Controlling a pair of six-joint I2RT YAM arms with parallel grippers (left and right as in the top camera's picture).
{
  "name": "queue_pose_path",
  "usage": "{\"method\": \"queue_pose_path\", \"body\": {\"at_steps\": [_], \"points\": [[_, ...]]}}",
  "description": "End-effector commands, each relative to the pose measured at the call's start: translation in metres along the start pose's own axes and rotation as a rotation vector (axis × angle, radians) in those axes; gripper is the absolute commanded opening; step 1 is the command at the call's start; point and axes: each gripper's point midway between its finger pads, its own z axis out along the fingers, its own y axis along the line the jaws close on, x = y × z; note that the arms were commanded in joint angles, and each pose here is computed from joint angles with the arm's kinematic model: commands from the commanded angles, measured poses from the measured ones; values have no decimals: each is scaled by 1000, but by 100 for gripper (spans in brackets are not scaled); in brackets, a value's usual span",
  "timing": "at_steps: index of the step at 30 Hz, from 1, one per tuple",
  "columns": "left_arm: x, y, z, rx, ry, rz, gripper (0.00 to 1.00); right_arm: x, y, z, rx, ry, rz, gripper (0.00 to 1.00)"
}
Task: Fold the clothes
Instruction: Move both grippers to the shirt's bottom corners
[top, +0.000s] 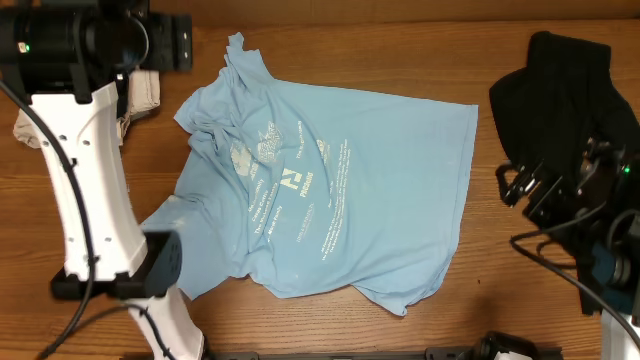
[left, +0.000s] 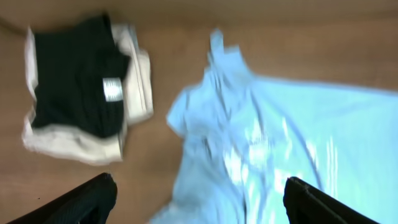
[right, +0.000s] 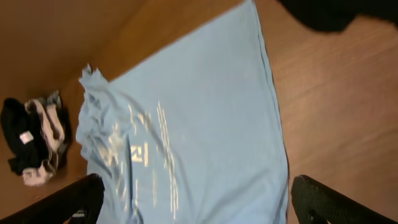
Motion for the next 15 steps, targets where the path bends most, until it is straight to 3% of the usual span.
{"method": "queue_pose_path", "body": {"at_steps": [1, 7, 15], "points": [[43, 7, -6, -31, 124, -48, 88, 13, 1, -4, -3, 45, -9, 97], [132, 42, 21, -118, 400, -163, 85, 38, -19, 7, 66, 143, 24, 91], [230, 79, 94, -74, 527, -444, 80, 71, -27, 41, 66, 264, -14, 87]]}}
